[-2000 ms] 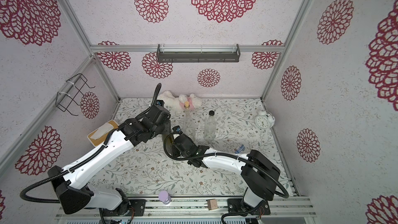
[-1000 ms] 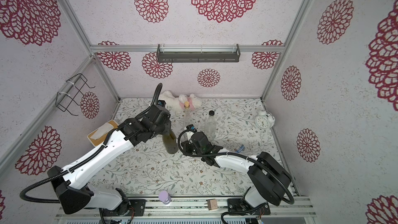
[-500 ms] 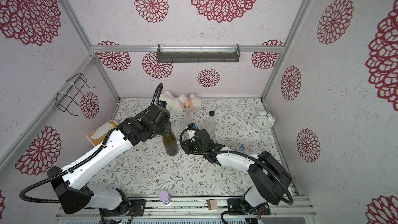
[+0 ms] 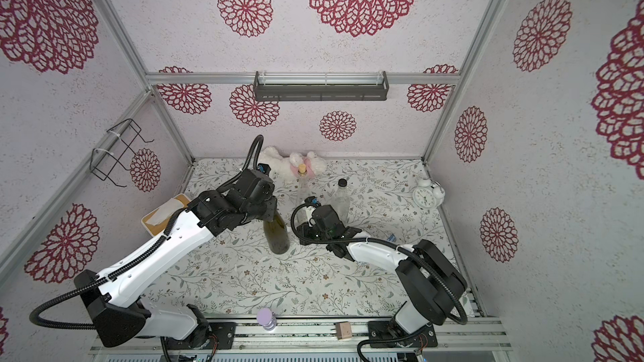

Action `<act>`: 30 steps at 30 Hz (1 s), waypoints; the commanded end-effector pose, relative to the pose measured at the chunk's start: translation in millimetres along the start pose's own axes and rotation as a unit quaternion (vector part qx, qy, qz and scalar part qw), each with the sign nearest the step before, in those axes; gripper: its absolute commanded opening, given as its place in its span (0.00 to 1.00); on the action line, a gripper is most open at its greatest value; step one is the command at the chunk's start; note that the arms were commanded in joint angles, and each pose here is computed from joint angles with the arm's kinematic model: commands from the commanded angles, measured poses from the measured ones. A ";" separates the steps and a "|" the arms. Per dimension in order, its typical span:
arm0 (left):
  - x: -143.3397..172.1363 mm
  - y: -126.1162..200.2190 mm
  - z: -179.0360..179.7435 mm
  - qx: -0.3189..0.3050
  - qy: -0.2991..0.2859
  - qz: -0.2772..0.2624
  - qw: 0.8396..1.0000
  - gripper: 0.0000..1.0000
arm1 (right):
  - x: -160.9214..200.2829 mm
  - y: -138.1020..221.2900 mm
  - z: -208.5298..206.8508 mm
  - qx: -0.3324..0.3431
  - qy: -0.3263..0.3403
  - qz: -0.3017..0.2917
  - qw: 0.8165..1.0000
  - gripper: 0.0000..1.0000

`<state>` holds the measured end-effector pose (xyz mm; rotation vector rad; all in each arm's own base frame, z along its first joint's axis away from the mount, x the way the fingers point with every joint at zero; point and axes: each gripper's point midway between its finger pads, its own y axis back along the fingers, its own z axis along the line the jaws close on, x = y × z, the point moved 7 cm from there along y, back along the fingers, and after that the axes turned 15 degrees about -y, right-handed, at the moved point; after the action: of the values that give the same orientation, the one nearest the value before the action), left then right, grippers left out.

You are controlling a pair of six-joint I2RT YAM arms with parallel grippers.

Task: Remove the label from the bottle
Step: Tear open the label from the bottle.

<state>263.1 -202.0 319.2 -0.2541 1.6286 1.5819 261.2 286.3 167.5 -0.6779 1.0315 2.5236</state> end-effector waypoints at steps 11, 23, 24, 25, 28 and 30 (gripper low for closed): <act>17.1 1.9 -12.1 0.036 -0.012 0.032 0.999 0.05 | -16.3 -2.3 -1.1 0.023 -0.018 -0.023 0.999 0.00; 16.7 6.0 -13.3 0.044 -0.013 0.026 0.999 0.05 | -11.2 9.6 -9.8 0.045 -0.024 -0.034 0.998 0.00; 16.5 7.5 -14.2 0.048 -0.012 0.024 0.999 0.05 | -11.1 10.7 -10.8 0.049 -0.025 -0.035 0.998 0.00; 16.4 9.4 -15.0 0.049 -0.014 0.022 0.998 0.04 | -10.9 12.3 -11.7 0.053 -0.027 -0.036 0.998 0.00; 17.6 14.5 -15.2 0.049 -0.017 0.020 0.998 0.04 | -9.6 17.1 -13.6 0.059 -0.033 -0.042 0.997 0.00; 17.1 17.6 -15.3 0.050 -0.016 0.018 0.998 0.03 | -8.9 20.6 -15.1 0.064 -0.034 -0.046 0.996 0.00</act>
<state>250.4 -206.8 320.5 -0.2071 1.6351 1.5377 263.2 270.6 163.7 -0.6041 1.1166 2.4219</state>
